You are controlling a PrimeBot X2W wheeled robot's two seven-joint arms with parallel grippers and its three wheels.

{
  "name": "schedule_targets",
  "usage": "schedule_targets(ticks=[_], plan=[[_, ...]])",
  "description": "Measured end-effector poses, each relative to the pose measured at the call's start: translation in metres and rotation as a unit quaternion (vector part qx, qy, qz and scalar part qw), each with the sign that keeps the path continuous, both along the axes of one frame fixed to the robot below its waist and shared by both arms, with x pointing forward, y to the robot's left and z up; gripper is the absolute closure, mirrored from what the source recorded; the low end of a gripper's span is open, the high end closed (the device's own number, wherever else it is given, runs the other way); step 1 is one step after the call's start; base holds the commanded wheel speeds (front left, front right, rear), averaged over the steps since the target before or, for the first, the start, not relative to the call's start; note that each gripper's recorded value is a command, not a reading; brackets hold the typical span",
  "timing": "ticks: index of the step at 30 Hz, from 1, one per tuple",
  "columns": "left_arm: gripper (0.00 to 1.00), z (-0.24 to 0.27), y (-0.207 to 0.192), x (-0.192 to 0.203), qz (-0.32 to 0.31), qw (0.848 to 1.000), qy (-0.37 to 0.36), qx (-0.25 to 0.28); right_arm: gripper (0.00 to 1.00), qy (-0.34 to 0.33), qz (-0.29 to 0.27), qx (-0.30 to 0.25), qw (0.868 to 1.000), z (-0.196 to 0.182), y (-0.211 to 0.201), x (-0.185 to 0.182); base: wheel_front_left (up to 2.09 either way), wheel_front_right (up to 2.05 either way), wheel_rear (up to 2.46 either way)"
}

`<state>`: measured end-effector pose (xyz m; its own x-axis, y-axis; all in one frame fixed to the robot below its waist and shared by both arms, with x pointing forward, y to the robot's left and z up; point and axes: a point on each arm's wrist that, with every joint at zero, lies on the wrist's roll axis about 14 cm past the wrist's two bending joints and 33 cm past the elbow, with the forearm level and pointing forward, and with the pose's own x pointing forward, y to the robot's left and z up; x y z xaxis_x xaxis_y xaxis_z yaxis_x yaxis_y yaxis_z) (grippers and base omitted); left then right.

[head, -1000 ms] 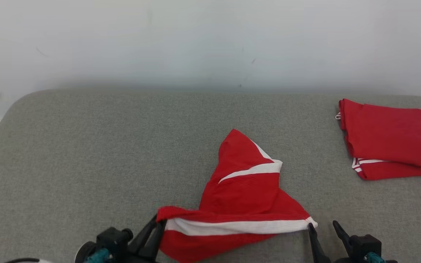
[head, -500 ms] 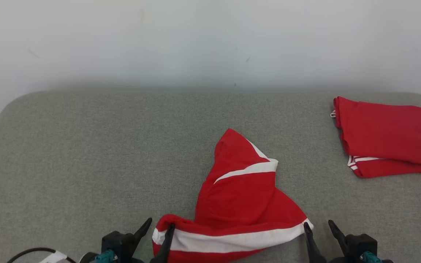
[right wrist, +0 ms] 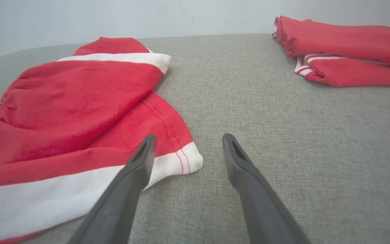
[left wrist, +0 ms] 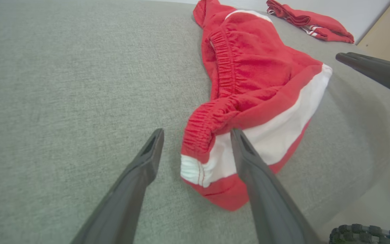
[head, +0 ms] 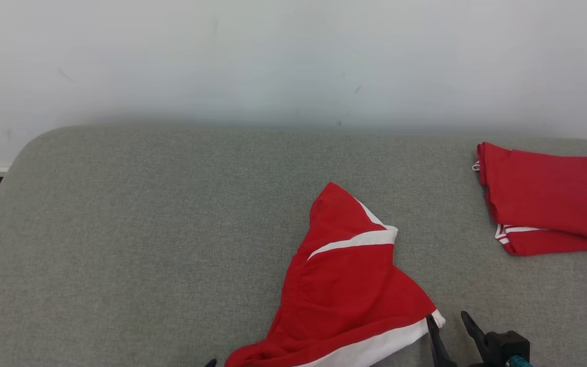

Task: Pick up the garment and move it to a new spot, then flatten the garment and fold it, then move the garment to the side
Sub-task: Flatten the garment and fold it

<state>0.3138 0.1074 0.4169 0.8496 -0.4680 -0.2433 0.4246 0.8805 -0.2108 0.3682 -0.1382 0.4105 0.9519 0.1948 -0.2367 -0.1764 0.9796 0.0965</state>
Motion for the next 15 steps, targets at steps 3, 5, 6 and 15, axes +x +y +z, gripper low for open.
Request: schedule_targets(ticks=[3, 5, 6, 15], plan=[[0.0, -0.008, -0.001, -0.015, -0.014, 1.0, 0.016, 0.001, 0.0, 0.005, 0.001, -0.001, 1.0, -0.003, -0.001, -0.003, 0.0, 0.0, 0.0], [0.0, -0.01, -0.002, -0.02, -0.018, 1.0, 0.022, -0.001, 0.0, 0.006, 0.002, -0.002, 1.0, -0.004, 0.0, -0.003, 0.0, 0.0, 0.0], [0.0, -0.01, -0.001, -0.021, -0.019, 1.0, 0.024, -0.002, 0.0, 0.005, 0.002, -0.001, 1.0, -0.004, 0.0, -0.002, 0.0, 0.0, 0.0], [0.0, -0.018, 0.006, -0.02, -0.011, 0.999, 0.031, 0.015, 0.0, 0.012, 0.011, -0.012, 1.0, -0.008, 0.001, -0.002, 0.0, 0.0, 0.0]])
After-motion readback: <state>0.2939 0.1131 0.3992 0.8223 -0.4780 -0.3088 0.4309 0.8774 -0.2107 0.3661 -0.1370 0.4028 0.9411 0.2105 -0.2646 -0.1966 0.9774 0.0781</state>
